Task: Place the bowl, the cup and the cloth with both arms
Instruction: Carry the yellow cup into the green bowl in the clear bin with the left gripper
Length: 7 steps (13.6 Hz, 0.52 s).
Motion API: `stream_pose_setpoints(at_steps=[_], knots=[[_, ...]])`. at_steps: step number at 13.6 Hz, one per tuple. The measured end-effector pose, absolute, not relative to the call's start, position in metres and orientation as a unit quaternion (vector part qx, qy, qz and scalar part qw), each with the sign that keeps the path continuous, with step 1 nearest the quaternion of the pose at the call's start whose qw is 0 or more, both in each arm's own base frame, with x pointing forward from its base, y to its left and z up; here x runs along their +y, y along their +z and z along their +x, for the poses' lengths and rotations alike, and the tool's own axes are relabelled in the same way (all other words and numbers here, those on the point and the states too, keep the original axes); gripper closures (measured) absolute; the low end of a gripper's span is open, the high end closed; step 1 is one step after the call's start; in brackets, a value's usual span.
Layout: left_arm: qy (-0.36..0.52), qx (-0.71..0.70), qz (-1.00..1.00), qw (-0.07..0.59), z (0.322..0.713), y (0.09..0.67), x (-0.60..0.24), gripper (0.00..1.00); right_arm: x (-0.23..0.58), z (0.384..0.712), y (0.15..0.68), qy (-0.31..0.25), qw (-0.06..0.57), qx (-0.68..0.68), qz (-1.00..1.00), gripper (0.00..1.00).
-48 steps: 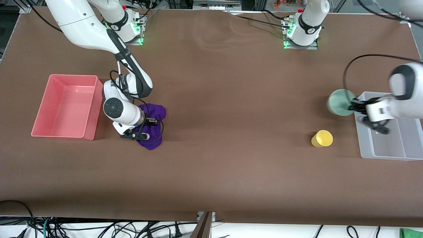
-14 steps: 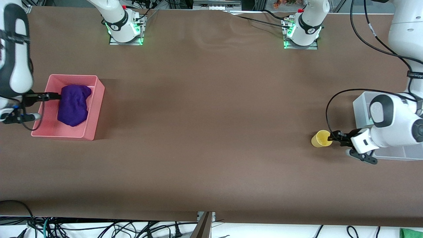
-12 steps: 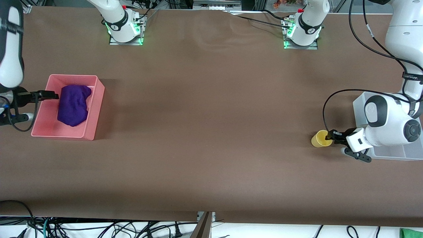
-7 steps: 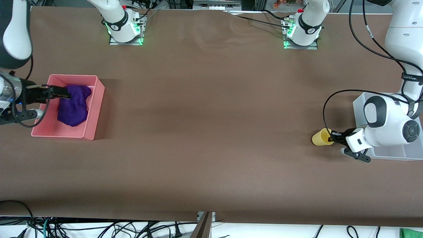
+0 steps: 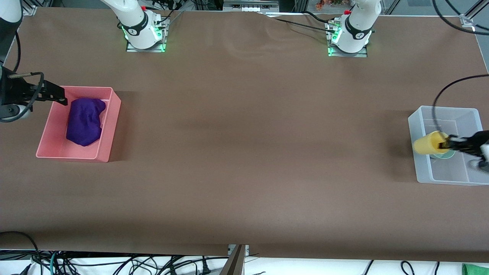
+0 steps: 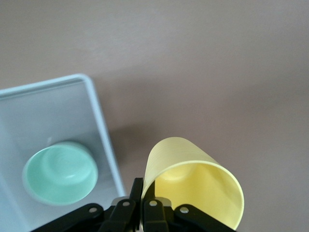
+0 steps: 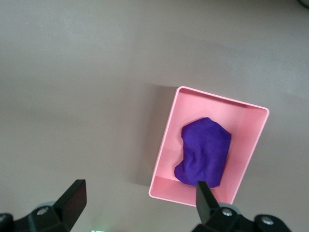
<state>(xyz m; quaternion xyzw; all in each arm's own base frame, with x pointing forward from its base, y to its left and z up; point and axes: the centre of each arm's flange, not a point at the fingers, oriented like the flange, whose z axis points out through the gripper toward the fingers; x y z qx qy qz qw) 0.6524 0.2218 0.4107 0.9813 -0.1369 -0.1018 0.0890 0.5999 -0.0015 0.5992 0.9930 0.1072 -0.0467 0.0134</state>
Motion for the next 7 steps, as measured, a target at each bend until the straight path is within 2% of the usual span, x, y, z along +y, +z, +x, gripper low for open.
stream_pose_setpoints(at_steps=[3,7], knots=[[-0.116,-0.187,0.974,0.062,0.623,0.397,0.303,0.96,-0.005,0.596,0.593,-0.068,0.013,0.081,0.994,0.00],[-0.087,-0.190,0.976,0.057,0.605,0.304,0.346,0.96,-0.004,0.595,0.587,-0.079,0.014,0.053,0.995,0.00]])
